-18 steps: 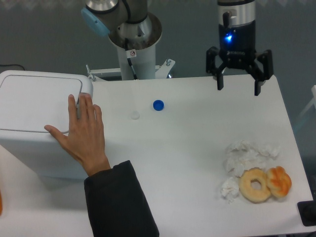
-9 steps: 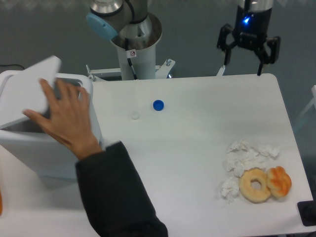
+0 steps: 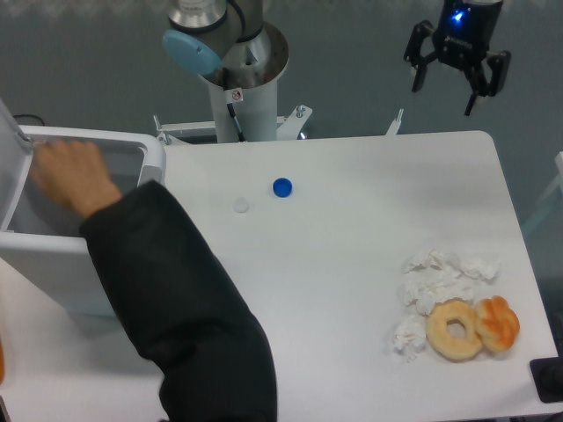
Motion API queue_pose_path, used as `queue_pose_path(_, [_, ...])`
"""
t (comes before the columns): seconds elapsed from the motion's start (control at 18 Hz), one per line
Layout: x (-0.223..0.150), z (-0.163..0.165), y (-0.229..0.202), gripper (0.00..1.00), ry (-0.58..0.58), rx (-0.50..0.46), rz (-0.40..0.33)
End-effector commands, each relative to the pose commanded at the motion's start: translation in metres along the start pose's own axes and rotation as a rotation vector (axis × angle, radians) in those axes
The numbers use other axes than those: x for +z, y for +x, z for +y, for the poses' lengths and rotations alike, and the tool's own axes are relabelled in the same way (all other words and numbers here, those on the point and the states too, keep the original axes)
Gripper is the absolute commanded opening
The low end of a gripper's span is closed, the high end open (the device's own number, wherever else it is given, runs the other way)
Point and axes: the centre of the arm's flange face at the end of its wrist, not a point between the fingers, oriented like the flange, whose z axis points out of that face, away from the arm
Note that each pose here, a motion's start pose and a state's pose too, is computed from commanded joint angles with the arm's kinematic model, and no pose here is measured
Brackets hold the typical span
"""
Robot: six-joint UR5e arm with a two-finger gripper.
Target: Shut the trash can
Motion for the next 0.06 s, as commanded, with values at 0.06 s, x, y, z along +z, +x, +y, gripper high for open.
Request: queue_pose_path(0.06, [0.0002, -0.0009, 0.0000, 1.00, 0.002, 0.001, 0.000])
